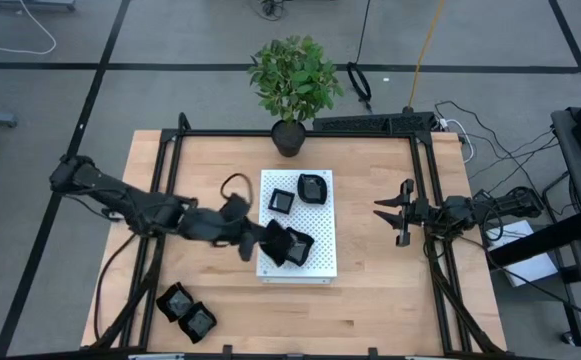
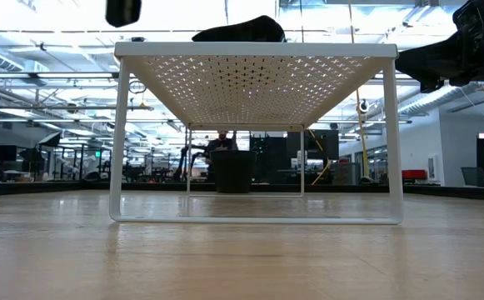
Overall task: Pick & Place Mini shaped plates
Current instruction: Stack the black distorted square plate on top of the the black distorted square plate on the shelf
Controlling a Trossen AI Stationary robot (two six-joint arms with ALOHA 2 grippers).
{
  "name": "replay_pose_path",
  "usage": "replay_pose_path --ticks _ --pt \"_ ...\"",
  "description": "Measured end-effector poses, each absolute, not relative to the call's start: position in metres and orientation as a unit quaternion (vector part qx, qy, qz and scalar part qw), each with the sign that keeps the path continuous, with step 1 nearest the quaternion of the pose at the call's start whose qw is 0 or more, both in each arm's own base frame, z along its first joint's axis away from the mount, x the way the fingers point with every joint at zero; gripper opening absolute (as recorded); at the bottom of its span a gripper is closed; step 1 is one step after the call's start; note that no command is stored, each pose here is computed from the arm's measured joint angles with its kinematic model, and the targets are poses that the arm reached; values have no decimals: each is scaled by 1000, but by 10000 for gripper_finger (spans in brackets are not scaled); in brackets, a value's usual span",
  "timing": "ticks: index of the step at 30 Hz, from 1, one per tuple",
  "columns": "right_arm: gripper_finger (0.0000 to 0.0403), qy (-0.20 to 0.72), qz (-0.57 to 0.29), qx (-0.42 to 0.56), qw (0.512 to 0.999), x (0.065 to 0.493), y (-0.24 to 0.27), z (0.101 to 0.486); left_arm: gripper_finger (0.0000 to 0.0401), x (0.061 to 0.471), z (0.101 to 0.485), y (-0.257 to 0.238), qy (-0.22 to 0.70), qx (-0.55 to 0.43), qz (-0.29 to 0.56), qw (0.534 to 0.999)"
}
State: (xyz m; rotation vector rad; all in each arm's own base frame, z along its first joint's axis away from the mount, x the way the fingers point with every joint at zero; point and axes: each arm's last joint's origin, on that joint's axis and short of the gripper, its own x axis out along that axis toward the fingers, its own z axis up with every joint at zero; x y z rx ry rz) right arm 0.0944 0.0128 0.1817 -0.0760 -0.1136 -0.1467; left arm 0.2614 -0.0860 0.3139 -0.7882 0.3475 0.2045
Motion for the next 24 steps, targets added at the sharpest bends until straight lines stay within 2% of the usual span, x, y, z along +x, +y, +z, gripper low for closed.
replay_pose_path --ticks 7,15,21,24 --pt "102 -57 -73 -38 995 94 13 182 1 304 334 -74 261 -342 140 892" --pt "102 -57 -73 -38 995 94 13 182 1 343 316 -71 349 -343 171 855" --pt "102 -57 -73 -38 995 94 13 182 3 348 305 -71 385 -331 161 846" --pt "102 -57 -73 -38 995 94 13 182 22 347 306 -71 386 -320 156 851"
